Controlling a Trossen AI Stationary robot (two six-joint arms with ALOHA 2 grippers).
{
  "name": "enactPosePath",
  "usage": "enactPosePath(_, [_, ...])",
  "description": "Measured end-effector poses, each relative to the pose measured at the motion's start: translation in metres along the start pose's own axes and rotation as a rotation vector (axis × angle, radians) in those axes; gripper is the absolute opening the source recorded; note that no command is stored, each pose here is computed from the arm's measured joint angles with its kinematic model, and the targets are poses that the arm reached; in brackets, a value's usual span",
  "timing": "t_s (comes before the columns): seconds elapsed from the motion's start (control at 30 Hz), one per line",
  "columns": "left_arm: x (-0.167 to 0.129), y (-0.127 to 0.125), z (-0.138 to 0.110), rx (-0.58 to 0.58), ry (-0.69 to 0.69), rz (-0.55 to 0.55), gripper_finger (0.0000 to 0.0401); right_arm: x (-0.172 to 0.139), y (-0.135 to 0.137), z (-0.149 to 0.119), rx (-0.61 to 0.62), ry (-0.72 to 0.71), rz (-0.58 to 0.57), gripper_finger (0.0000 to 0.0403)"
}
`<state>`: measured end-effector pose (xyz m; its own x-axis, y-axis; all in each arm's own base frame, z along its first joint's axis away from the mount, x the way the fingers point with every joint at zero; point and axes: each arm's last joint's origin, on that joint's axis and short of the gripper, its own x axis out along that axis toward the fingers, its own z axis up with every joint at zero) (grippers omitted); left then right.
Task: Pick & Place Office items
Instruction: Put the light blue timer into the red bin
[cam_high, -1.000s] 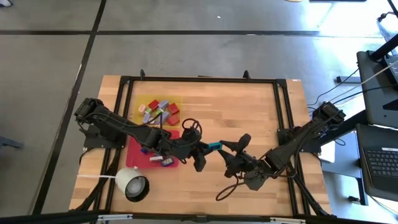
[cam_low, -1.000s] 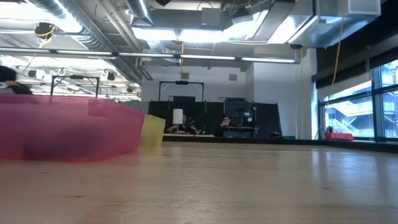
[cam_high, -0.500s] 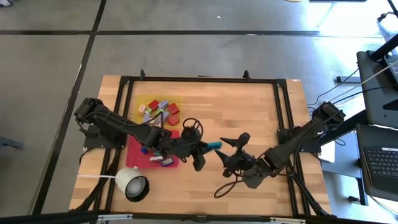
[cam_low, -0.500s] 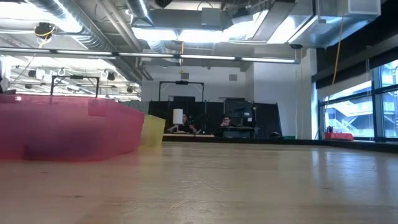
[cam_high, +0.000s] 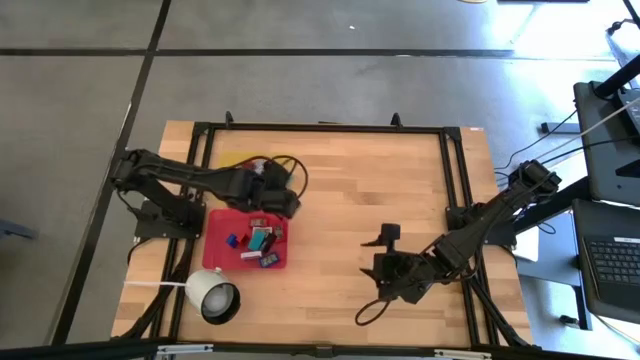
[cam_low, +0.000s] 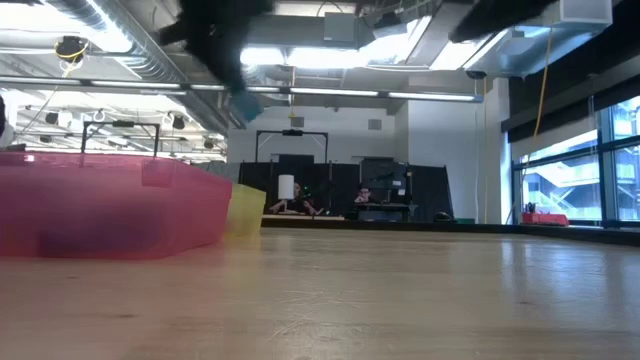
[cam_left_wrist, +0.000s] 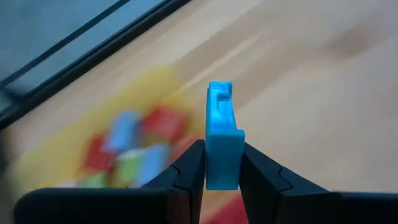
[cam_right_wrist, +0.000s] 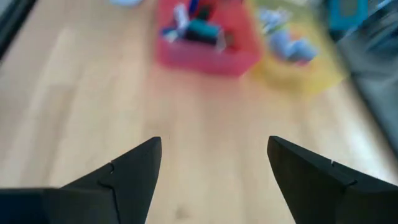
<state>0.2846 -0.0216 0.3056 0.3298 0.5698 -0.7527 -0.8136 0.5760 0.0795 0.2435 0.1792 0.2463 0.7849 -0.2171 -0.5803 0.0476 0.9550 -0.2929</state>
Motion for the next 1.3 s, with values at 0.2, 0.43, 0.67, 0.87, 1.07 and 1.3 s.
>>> enactPosePath(0.2, [0.045,0.028,-0.017,-0.051,0.132,0.208,0.0078,0.0,0.001,-0.005,0.082,0.082,0.096,0.0297])
enactPosePath(0.43, [0.056,0.038,-0.022,-0.056,0.138,0.257,0.0076,0.0,0.001,-0.007,0.111,0.096,0.096,0.0297])
enactPosePath(0.67, [0.032,0.017,-0.042,0.021,0.146,0.133,0.0076,0.0,0.001,-0.007,0.115,0.1,0.094,0.0297])
enactPosePath(0.87, [0.009,-0.003,-0.067,0.086,0.173,-0.004,0.0078,0.0,0.001,-0.007,0.079,0.098,0.095,0.0297])
enactPosePath(1.07, [-0.008,-0.013,-0.088,0.114,0.258,-0.095,0.0077,0.0,0.001,-0.007,0.031,0.097,0.098,0.0297])
enactPosePath(1.3, [-0.017,-0.015,-0.099,0.067,0.302,-0.104,0.0077,0.0,0.0,-0.009,0.012,0.114,0.087,0.0297])
